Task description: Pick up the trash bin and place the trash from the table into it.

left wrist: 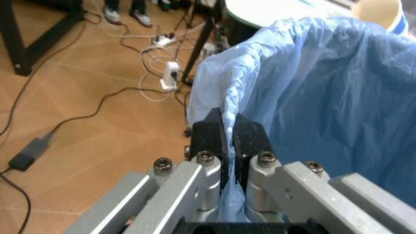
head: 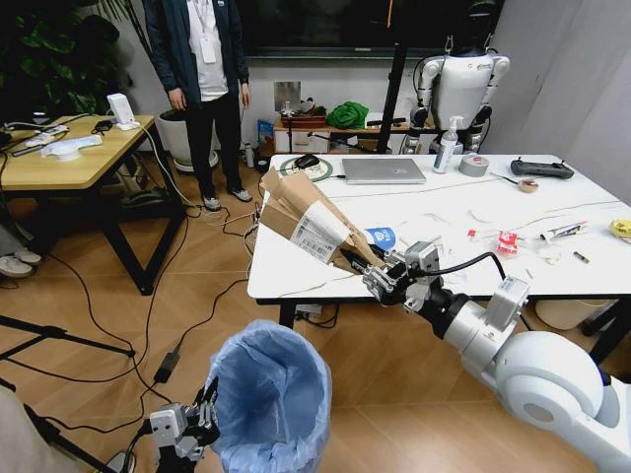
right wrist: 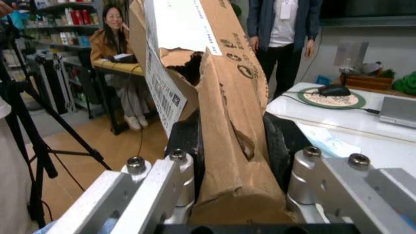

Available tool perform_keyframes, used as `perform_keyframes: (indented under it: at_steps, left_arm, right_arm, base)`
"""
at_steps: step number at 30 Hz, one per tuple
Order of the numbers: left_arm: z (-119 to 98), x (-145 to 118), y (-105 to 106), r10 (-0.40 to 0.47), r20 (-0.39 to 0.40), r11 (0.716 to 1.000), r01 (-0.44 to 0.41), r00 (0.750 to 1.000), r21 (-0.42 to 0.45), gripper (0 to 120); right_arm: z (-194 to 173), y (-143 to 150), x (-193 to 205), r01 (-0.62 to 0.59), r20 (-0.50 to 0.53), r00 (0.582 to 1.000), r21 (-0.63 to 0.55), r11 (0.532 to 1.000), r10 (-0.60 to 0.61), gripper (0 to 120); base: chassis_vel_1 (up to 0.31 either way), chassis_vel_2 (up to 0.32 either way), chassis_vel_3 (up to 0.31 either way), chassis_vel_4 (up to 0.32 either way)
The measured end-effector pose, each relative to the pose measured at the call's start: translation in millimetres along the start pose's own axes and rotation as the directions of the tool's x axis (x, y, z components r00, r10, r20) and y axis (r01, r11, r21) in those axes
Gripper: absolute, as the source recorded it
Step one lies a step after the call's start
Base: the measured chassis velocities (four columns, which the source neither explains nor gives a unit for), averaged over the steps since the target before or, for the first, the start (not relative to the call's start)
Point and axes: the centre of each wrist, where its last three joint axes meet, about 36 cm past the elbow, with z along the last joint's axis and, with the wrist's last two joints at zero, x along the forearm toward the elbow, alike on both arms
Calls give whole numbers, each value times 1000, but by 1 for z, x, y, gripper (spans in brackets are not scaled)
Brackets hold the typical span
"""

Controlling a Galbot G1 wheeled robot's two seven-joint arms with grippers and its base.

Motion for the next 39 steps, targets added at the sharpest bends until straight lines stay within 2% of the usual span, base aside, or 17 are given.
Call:
perform_keyframes:
  at_steps: [9, 16, 23, 30, 32, 36, 39]
  left_arm:
    - [-11, -14, 15, 59, -40, 998, -60, 997, -30, 0]
    - [-22, -31, 19, 80, -52, 997, -79, 995, 18, 0]
    - [-30, -46, 21, 98, -32, 994, -96, 995, 61, 0]
    - [-26, -47, 18, 115, -30, 990, -112, 993, 87, 0]
    - [-26, -45, 18, 118, -29, 989, -115, 993, 92, 0]
    - [-28, -42, 19, 114, -21, 990, -112, 993, 89, 0]
    - [-29, -40, 20, 110, -18, 990, -108, 994, 85, 0]
  right_arm:
    - [13, -5, 7, -26, -42, 999, 16, 1000, 27, 23]
    - [28, -13, 24, -27, -121, 992, 66, 997, 35, 23]
    - [26, -11, 46, 53, -169, 985, 192, 980, -20, 23]
    - [3, 2, 48, 156, -140, 983, 270, 950, -122, 23]
    - [-3, 6, 48, 214, -142, 974, 303, 928, -179, 23]
    - [-2, -6, 46, 300, -180, 952, 376, 877, -249, 23]
    - [-2, -11, 43, 322, -188, 945, 402, 857, -267, 23]
  base:
    - [0, 0, 0, 0]
    - [0, 0, 0, 0]
    - [0, 0, 0, 0]
    - [0, 0, 0, 0]
    - [0, 0, 0, 0]
    - [0, 0, 0, 0]
    - [0, 0, 0, 0]
